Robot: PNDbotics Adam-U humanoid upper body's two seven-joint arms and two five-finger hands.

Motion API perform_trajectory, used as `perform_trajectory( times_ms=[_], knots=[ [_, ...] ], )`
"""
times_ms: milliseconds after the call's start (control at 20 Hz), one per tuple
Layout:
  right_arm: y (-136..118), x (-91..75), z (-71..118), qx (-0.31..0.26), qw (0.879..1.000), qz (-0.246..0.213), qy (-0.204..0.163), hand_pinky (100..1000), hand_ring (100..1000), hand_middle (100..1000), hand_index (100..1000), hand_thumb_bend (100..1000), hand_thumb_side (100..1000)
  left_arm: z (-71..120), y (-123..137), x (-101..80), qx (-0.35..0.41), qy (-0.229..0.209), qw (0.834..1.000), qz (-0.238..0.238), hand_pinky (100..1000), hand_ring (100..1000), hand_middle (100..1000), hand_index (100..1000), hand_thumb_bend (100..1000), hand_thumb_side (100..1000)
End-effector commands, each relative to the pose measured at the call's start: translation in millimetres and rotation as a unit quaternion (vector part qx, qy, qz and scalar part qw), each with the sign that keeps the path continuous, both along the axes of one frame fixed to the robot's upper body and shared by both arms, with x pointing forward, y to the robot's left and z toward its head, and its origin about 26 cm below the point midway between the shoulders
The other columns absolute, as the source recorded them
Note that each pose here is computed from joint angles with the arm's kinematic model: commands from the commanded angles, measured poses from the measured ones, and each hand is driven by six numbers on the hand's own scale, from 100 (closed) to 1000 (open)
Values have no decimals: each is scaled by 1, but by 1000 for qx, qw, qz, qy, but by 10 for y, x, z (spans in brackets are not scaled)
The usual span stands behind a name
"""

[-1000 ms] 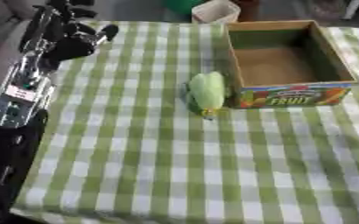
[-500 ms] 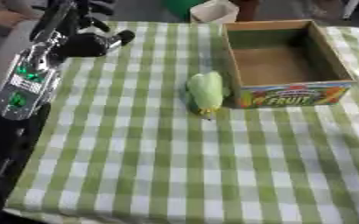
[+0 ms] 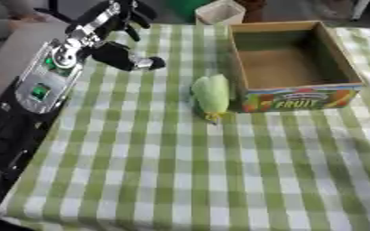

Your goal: Pick up objects on the table and place them in the box.

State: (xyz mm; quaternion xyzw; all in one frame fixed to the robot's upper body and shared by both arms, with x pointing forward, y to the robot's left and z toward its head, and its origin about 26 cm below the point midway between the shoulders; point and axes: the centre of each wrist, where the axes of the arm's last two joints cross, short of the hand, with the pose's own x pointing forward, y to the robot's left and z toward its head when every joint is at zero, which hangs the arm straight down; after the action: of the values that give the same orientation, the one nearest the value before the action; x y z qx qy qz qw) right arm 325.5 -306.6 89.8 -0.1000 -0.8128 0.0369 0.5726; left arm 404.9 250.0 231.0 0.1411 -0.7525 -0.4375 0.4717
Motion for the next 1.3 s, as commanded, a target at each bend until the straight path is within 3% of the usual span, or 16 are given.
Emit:
perform_trajectory(
  times_ms=[50,500,1300],
  knots=[
    [-3,20,98,-6,1000,6,-14,616,624,559,663,100,588,29,-171,87,33,-8,999,-14,619,739,732,765,703,100],
    [11,21,87,-4,1000,10,-12,616,624,559,663,100,591,-163,-554,322,80,-10,996,-39,625,739,731,765,713,100],
    [32,29,87,-2,1000,14,-12,617,624,559,663,100,592,-498,-694,557,157,54,983,-74,643,745,741,773,736,100]
  ],
)
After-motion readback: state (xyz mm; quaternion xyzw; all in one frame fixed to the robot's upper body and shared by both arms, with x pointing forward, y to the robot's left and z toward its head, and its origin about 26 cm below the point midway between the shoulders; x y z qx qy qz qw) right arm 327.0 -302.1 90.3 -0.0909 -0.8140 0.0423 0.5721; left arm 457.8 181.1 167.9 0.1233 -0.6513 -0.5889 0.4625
